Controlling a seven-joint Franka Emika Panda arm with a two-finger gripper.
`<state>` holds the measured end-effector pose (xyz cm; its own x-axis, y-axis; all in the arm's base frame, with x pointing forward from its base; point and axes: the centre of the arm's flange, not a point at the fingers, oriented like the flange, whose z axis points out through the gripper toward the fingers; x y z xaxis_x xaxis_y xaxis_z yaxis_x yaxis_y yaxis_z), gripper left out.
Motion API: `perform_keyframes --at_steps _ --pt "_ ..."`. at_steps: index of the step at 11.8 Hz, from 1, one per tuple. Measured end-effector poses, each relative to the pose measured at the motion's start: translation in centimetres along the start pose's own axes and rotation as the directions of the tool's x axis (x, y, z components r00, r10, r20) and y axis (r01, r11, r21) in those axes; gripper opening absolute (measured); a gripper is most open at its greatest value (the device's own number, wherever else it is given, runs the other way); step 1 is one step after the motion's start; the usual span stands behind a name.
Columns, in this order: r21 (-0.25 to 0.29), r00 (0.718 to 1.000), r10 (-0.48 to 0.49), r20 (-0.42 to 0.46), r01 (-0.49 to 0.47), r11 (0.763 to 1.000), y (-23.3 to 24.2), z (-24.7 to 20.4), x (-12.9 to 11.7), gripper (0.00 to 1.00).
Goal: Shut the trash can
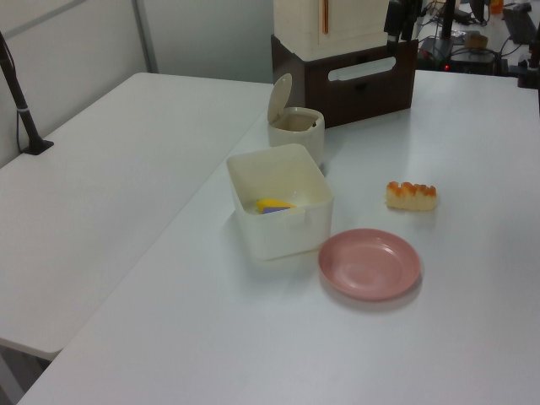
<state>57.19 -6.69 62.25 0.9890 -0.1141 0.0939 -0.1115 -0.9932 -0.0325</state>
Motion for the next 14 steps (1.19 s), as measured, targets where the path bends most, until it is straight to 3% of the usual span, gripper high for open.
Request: perform_keyframes --at_steps 14 --pt "-0.001 1.000 -0.004 0.016 0.004 1.000 -0.03 0.95 0.36 1.00"
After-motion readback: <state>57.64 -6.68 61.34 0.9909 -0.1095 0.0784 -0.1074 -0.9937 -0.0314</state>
